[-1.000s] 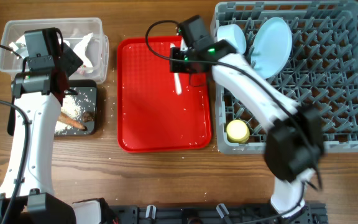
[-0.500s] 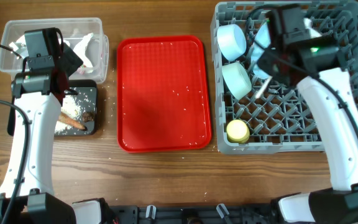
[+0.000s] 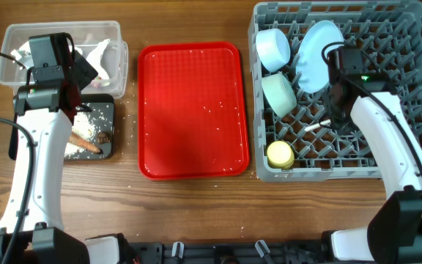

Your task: Sort waste into correct bins and load items into the dishwasher rack

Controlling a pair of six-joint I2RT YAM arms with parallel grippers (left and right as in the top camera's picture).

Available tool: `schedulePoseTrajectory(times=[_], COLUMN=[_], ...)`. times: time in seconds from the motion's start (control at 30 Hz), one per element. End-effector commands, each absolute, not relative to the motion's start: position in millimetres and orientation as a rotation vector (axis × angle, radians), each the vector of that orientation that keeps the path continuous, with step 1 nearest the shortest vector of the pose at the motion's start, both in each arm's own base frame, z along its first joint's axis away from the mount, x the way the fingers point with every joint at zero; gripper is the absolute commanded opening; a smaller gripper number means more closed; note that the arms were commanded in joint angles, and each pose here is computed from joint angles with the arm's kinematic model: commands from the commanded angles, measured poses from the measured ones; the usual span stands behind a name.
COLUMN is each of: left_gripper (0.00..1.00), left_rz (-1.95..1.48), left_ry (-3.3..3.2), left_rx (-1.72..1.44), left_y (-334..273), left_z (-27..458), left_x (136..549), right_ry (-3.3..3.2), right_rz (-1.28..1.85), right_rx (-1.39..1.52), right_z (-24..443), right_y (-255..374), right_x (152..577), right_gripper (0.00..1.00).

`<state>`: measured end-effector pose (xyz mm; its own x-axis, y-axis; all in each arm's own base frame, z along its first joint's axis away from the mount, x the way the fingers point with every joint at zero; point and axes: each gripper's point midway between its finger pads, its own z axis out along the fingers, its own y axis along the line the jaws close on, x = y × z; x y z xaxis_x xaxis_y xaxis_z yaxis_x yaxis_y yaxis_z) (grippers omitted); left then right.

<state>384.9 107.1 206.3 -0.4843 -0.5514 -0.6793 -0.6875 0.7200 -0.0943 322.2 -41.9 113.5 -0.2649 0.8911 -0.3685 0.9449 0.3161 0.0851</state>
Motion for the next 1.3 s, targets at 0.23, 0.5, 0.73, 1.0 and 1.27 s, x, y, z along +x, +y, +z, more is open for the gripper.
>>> schedulePoseTrajectory(times=[0.23, 0.5, 0.73, 1.0, 1.27], left_gripper=[1.0, 1.0, 1.0, 1.0, 1.0], left_rz=[0.254, 0.254, 0.254, 0.254, 0.254], left_ry=[2.178, 2.178, 2.178, 2.178, 2.178], left_rx=[-0.951, -0.951, -0.951, -0.951, -0.951], left_y=[111, 111, 111, 111, 111], left_z=[215, 215, 215, 215, 215], left_x=[385, 385, 385, 385, 385], right_ry=[2.3, 2.378, 2.462, 2.451, 2.283], right_rz=[-0.212, -0.045, 0.351, 0.392, 0.309], right_rx=[1.573, 1.271, 0.558, 0.504, -0.021], right_z=[110, 176, 252, 261, 280], right_y=[-40, -28, 28, 34, 47], right_x=[319, 303, 257, 238, 285], right_gripper=[1.0, 1.0, 1.0, 1.0, 1.0])
